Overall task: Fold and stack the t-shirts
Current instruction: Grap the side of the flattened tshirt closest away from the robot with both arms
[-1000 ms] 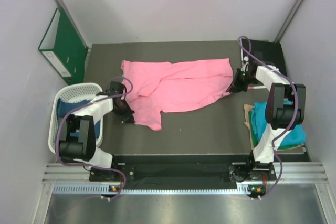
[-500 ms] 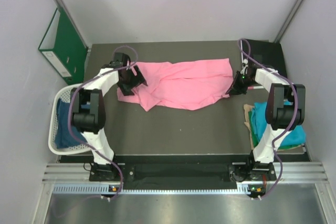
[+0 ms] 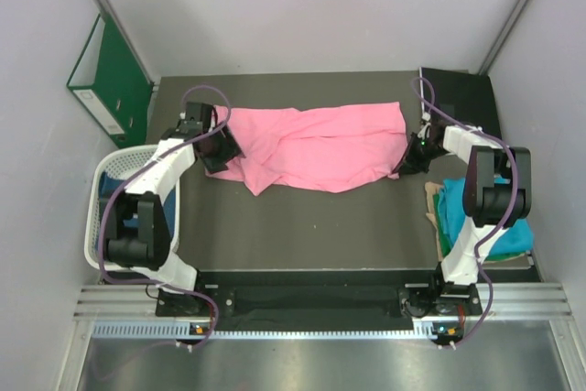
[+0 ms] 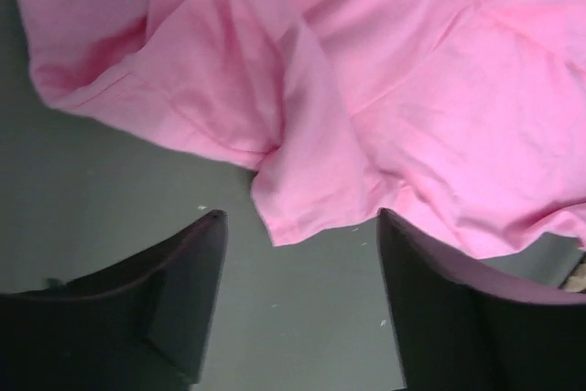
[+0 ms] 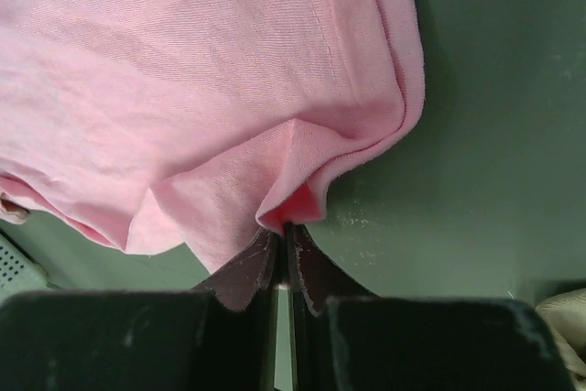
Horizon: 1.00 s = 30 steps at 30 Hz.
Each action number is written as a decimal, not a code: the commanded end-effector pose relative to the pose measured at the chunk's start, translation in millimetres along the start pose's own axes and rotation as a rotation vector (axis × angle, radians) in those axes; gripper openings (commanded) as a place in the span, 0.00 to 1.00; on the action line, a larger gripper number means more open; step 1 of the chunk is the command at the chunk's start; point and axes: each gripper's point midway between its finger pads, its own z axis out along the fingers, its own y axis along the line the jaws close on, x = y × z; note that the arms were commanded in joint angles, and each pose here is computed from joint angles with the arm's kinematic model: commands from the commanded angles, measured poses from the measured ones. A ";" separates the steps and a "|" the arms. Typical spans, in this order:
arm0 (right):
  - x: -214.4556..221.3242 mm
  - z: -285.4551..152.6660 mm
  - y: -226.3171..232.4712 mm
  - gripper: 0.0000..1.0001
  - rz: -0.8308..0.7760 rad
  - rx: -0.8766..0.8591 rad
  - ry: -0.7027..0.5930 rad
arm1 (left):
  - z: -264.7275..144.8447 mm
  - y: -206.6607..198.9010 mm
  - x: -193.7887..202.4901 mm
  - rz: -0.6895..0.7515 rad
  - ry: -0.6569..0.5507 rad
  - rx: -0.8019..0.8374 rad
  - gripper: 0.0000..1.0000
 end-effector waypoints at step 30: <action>1.9 1.8 -0.2 0.05 -0.034 -0.024 -0.010 | 78.4 5.3 -38.6 -0.231 -0.026 0.015 0.34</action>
